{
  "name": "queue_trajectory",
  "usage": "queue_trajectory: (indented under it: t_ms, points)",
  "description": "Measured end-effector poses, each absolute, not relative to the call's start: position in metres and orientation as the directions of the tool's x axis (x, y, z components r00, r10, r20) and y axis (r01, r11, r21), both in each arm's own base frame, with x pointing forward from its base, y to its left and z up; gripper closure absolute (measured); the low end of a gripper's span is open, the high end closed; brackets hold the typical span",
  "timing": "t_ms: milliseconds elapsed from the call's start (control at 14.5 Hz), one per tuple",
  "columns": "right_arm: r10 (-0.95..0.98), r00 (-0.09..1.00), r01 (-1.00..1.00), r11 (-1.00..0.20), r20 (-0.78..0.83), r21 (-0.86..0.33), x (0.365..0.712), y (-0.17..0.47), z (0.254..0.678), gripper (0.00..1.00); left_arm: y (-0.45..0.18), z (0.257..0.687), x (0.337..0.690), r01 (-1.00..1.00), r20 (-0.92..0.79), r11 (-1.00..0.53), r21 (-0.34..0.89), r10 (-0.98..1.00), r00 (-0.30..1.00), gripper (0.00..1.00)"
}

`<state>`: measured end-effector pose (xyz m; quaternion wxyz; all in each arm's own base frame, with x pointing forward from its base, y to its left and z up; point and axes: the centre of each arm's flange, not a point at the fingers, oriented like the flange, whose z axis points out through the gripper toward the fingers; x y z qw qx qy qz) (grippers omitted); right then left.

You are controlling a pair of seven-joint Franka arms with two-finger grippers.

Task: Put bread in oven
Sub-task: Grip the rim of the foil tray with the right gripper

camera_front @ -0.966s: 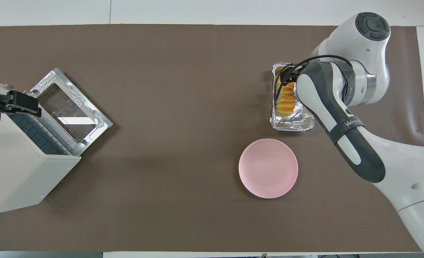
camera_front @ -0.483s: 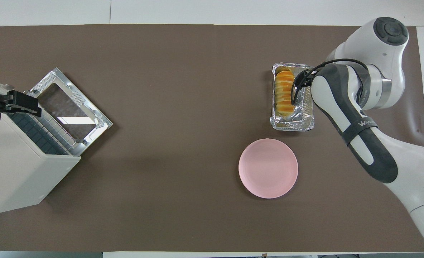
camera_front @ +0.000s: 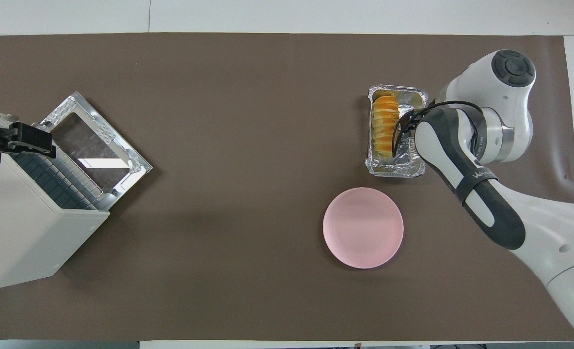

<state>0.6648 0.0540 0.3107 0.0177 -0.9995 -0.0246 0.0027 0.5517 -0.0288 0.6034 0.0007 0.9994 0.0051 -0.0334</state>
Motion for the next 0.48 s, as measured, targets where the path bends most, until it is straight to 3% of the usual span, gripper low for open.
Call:
queue_trajectory:
  t_ms: [276,483]
  points:
    - [0.053,0.999,0.053,-0.998,0.003,-0.037,0.6644,0.0566,0.3162,0.97,-0.0288,0.6034,0.5517,0.010,-0.067,-1.000,0.001,0.010,0.998,0.00]
    - [0.053,0.999,0.054,-0.998,0.005,-0.038,0.6645,0.0568,0.3174,0.98,-0.0287,0.6034,0.5517,0.010,-0.067,-1.000,0.001,0.010,0.998,0.00]
